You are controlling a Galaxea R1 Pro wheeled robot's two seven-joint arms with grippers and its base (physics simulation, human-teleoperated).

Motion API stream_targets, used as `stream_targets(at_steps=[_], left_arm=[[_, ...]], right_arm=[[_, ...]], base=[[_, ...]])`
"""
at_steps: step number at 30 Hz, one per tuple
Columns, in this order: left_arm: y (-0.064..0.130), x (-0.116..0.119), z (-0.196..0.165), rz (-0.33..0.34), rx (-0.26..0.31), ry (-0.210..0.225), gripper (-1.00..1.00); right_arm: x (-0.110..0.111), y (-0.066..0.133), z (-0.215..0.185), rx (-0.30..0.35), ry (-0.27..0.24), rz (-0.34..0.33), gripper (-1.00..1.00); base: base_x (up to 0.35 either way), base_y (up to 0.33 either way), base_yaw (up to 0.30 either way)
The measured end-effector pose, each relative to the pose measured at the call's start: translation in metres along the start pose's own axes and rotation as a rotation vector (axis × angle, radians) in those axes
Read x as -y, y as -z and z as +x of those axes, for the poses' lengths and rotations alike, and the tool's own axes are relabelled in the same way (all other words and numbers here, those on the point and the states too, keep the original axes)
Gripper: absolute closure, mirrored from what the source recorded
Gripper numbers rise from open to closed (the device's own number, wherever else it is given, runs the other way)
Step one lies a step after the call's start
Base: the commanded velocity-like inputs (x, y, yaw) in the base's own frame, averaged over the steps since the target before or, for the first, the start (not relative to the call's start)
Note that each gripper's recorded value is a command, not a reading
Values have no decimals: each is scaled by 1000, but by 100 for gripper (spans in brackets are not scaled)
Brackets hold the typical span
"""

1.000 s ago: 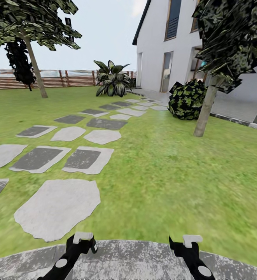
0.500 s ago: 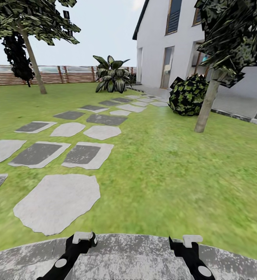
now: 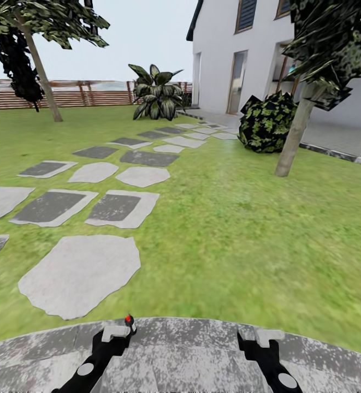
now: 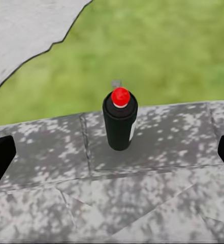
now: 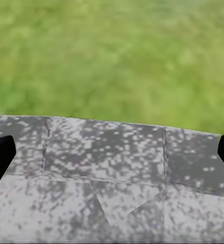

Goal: Pick up the pesticide atomizer in the garden and spray insectifuge to fully cover both potted plants in the garden.

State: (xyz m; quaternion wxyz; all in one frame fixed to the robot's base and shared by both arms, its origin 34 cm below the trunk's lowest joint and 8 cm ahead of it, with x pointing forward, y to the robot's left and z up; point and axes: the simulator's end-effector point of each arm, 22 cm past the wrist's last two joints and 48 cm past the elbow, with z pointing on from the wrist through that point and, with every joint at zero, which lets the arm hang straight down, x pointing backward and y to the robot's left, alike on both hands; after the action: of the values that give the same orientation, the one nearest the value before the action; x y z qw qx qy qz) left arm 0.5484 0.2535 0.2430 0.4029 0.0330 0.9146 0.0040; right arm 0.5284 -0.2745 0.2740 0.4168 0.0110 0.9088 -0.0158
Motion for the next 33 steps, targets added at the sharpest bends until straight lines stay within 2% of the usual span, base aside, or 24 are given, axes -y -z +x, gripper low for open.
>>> stream_targets(at_steps=[18,24,29,33], left_arm=[[-10,2,52,1,-96,2,-100],[-11,1,51,0,-94,-1,-100],[-13,0,47,-5,-91,0,-100],[-12,0,49,-5,-92,1,-100]], right_arm=[[0,-10,49,-95,3,2,-100],[1,-11,44,-83,3,4,-100],[1,-14,-5,18,3,3,-100],[2,-14,-13,35,5,3,-100]], base=[[0,0,0],[1,0,0],[140,0,0],[45,0,0]])
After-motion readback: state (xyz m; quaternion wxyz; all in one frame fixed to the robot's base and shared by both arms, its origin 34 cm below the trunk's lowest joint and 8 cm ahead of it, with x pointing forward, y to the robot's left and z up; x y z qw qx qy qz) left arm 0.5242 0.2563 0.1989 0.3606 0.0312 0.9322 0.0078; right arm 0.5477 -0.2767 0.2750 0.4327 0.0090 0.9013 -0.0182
